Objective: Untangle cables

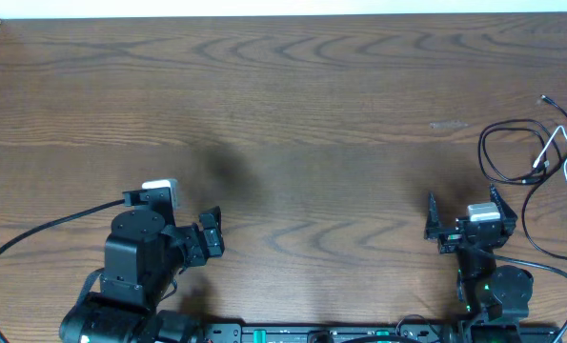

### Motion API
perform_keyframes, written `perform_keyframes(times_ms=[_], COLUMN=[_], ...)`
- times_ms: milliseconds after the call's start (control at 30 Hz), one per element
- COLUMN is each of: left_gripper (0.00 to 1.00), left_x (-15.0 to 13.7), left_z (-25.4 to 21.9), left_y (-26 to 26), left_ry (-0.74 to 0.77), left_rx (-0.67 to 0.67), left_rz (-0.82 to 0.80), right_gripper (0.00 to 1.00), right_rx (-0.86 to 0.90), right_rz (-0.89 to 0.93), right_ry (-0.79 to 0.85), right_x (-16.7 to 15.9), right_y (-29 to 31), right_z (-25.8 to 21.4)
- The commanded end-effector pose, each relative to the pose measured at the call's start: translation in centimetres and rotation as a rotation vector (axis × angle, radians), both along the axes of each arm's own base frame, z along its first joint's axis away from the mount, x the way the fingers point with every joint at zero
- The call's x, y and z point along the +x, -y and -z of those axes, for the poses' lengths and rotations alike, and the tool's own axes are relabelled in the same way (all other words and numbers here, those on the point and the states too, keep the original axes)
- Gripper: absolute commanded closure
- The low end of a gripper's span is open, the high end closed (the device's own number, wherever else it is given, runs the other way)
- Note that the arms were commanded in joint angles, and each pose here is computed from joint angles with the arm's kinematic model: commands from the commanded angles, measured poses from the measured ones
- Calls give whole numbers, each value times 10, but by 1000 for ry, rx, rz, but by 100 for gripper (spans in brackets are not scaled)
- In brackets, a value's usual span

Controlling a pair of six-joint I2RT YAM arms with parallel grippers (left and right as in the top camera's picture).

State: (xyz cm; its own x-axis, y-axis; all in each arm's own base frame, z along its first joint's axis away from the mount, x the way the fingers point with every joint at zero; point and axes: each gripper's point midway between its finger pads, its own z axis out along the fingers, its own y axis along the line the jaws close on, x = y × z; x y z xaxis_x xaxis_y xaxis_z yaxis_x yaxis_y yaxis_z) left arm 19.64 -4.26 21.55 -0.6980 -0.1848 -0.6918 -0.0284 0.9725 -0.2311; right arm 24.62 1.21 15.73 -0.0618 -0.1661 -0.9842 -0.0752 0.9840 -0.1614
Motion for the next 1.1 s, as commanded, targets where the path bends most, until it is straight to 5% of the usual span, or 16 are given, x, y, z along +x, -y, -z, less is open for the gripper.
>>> perform_keyframes(times_ms=[0, 767, 1067], left_gripper=[2, 2, 2], left_x=[0, -9, -3], left_z=[1, 4, 30], left_y=[-2, -14, -28], left_ry=[-1, 54, 208], left_rx=[8, 43, 29], left_rz=[-11, -21, -91], right_gripper=[1, 1, 1], right_rx=[-7, -7, -7], right_rz=[4, 4, 4], right_ry=[2, 2, 2], right_x=[0, 0, 0], right_y=[1, 1, 1], right_z=[0, 0, 0])
